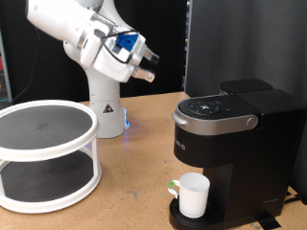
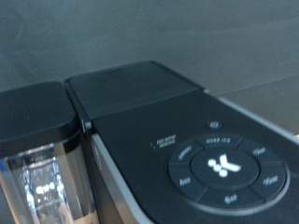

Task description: Make a cup of coffee with the keurig machine

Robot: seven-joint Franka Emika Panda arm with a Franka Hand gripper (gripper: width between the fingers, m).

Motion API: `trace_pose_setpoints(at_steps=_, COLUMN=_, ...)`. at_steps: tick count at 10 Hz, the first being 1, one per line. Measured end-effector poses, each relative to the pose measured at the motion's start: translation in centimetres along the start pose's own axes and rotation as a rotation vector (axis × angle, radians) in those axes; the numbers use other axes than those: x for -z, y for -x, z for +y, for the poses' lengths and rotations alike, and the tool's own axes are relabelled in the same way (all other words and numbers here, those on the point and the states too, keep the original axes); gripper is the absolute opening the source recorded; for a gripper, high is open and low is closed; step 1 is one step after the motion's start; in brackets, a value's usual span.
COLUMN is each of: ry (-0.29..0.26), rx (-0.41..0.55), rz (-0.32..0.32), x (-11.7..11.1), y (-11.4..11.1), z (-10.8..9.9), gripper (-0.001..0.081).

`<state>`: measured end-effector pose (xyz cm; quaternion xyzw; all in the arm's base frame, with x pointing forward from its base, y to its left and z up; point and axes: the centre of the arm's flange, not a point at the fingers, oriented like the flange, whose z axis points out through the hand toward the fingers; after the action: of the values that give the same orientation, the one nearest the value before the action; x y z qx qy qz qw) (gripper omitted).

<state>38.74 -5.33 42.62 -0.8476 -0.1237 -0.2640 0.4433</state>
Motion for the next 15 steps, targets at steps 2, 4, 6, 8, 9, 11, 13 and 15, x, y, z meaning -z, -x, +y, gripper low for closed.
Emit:
trace_pose_setpoints(at_steps=2, ry=0.011, rx=-0.002, rz=-0.007, x=0.5, y=-0.1, z=-1.1, gripper=0.0801)
trace_pose_setpoints(at_steps=4, ry=0.018, rx=0.029, rz=-0.063, x=0.3, y=-0.1, z=-1.3, gripper=0.0801)
trace_pose_setpoints(at_steps=6, ry=0.080, rx=0.101, rz=-0.208, x=-1.1, y=-1.2, z=-2.9, gripper=0.0801)
trace_pose_setpoints(at_steps=8, ry=0.170, rx=0.186, rz=-0.365, x=-3.1, y=-2.8, z=-4.7, gripper=0.0801)
trace_pose_setpoints(at_steps=9, ry=0.179, rx=0.188, rz=-0.419, x=-4.1, y=-3.6, z=-5.7, gripper=0.0801)
trace_pose_setpoints(at_steps=11, ry=0.177, rx=0.175, rz=-0.451, x=-4.8, y=-4.3, z=-5.3, gripper=0.0801)
trace_pose_setpoints(at_steps=13, ry=0.244, rx=0.271, rz=-0.544, x=-5.0, y=-4.4, z=-5.6, gripper=0.0801)
trace_pose_setpoints(at_steps=15, ry=0.348, rx=0.373, rz=-0.644, x=-6.1, y=-5.6, z=-7.5, gripper=0.0801)
